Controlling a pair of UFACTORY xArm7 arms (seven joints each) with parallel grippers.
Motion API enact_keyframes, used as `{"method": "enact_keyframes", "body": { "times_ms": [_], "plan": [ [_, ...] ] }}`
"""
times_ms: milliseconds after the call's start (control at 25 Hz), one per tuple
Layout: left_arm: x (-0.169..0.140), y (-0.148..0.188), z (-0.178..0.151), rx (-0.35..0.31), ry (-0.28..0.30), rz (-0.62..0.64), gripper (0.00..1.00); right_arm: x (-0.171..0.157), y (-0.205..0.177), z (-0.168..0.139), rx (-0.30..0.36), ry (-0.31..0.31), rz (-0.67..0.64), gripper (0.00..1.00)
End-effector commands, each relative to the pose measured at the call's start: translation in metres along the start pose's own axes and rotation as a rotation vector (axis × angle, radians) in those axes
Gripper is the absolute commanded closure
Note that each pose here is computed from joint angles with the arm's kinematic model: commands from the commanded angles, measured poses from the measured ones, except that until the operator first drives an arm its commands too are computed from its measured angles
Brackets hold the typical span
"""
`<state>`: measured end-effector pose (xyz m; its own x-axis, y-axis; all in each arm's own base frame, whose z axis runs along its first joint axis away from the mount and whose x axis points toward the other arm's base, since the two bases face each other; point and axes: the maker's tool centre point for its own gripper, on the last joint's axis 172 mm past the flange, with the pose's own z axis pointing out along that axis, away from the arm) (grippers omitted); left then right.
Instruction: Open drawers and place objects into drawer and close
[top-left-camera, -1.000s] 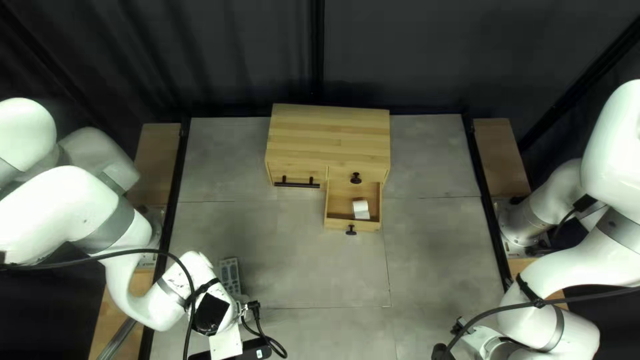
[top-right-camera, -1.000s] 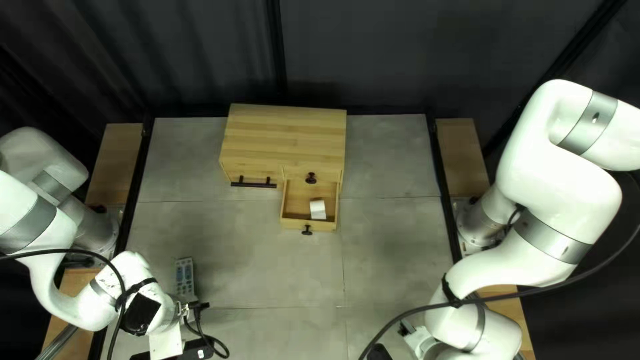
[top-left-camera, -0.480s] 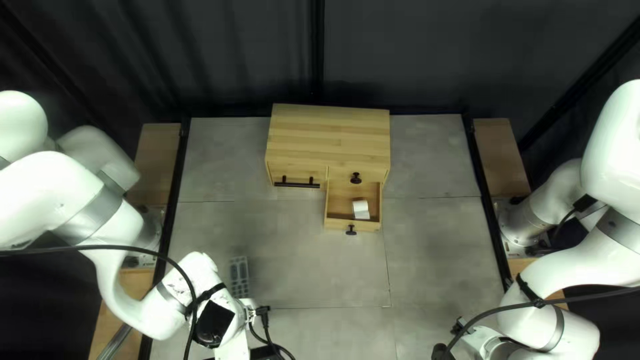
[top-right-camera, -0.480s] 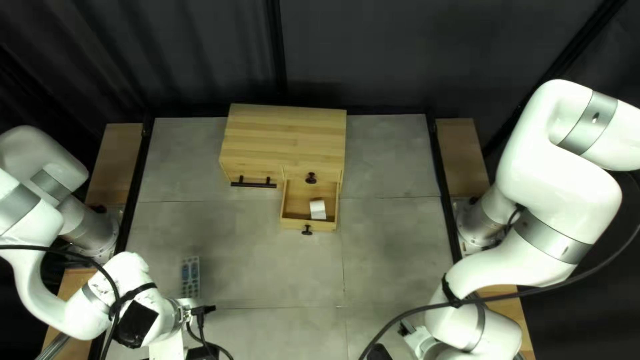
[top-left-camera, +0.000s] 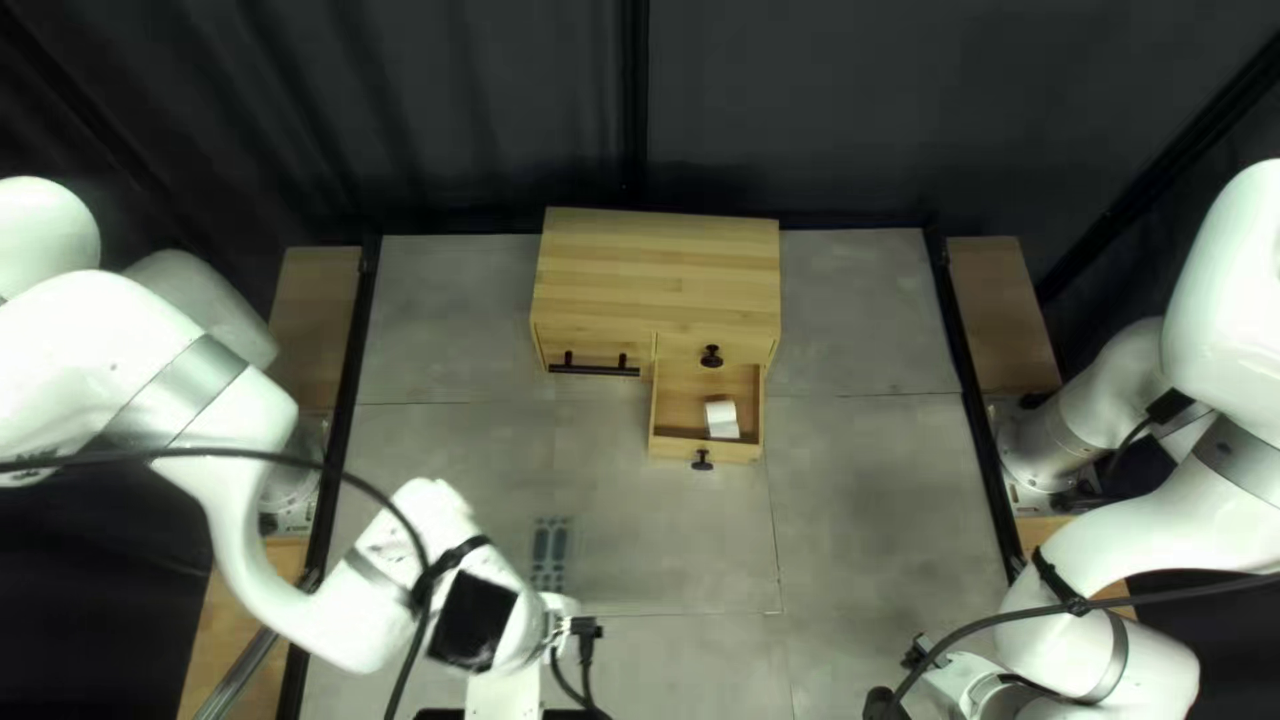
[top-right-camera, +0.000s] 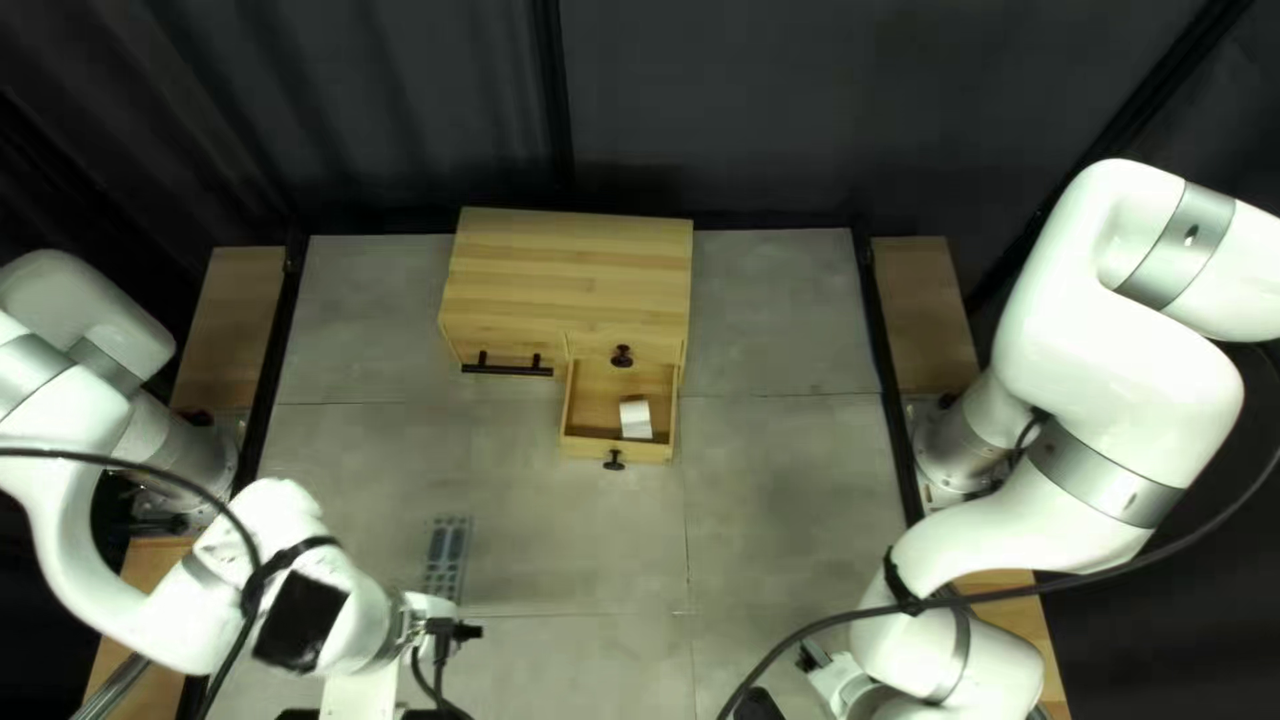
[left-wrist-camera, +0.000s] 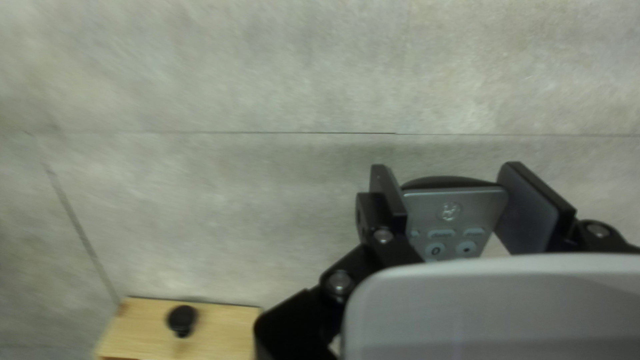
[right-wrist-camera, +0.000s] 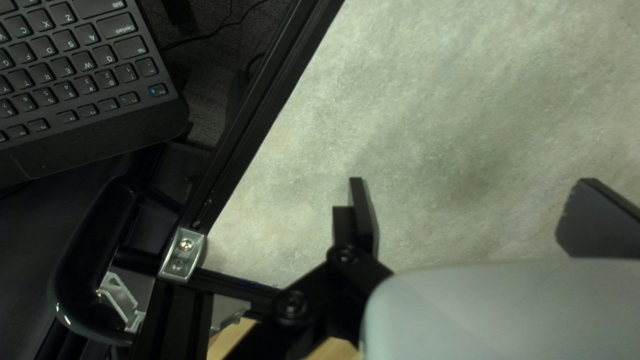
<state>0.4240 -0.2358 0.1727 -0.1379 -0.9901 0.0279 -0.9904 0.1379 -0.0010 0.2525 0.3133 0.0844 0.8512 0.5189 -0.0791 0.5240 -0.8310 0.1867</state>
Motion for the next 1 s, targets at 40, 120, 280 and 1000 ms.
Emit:
{"method": "enact_keyframes", "body": {
  "times_ms": [40,120,280,1000],
  "plan": [
    [-0.022,-0.022,-0.006,-0.014,0.062,0.024,1.0,0.0,0.0,0.0,0.0,0.0,0.0,0.0],
    [-0.031,-0.027,-0.004,-0.024,0.084,0.031,1.0,0.0,0.0,0.0,0.0,0.0,0.0,0.0],
    [-0.051,-0.037,-0.004,-0.037,0.111,0.034,1.0,0.0,0.0,0.0,0.0,0.0,0.0,0.0],
    [-0.13,-0.085,0.008,-0.036,0.112,0.024,1.0,0.0,0.0,0.0,0.0,0.0,0.0,0.0]
  ]
}}
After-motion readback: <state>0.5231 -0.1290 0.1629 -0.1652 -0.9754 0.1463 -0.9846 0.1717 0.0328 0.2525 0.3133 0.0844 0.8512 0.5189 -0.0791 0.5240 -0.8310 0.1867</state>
